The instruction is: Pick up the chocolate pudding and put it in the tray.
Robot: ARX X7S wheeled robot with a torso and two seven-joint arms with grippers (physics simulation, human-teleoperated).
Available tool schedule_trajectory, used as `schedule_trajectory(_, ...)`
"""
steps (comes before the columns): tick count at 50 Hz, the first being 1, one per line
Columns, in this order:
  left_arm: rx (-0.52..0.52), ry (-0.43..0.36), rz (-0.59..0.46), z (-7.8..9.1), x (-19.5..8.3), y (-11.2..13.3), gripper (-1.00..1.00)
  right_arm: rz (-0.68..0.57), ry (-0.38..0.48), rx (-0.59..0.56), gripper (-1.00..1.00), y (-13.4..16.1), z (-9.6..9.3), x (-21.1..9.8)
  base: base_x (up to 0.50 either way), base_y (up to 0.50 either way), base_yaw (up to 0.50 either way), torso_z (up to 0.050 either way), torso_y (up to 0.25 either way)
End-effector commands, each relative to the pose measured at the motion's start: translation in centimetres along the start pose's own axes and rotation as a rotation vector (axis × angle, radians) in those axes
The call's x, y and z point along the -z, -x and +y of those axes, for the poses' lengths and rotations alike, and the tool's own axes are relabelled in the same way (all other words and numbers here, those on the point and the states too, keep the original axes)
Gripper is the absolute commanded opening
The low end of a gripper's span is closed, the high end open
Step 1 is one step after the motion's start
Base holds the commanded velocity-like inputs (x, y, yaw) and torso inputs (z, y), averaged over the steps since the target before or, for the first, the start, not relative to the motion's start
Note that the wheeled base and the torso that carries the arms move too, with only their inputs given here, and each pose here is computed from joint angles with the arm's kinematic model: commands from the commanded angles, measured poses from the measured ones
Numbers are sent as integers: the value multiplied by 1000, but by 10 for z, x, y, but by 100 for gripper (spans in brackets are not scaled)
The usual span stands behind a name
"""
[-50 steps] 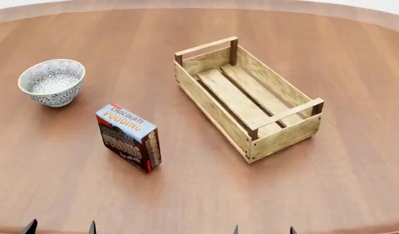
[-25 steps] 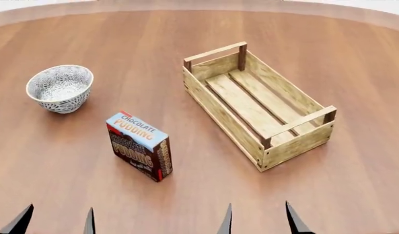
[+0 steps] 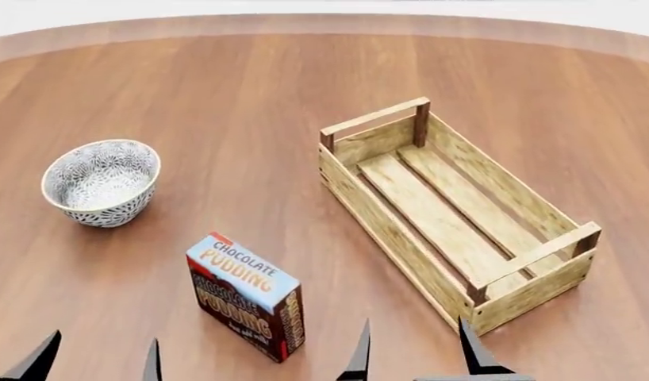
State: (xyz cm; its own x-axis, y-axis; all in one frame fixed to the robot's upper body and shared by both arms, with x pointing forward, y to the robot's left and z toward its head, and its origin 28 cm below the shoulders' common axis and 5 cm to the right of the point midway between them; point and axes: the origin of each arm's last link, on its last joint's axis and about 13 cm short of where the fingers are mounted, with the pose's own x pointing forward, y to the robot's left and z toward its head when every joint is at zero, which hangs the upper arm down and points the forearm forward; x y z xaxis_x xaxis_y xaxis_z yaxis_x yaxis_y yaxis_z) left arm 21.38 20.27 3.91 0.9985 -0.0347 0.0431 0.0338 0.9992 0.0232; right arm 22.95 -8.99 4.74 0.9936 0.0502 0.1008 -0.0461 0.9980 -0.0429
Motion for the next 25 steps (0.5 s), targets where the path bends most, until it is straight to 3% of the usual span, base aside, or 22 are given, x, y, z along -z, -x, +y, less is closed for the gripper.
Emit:
schedule_trajectory(1,10,3,2,-2,0,2,100,-8,-12,-2,100,0,1,0,434,0,0,0,0)
schedule_trajectory(25,23,0,-6,-4,-5,3,100,-22,-23,1,100,0,0,-4,439,0,0,0,0)
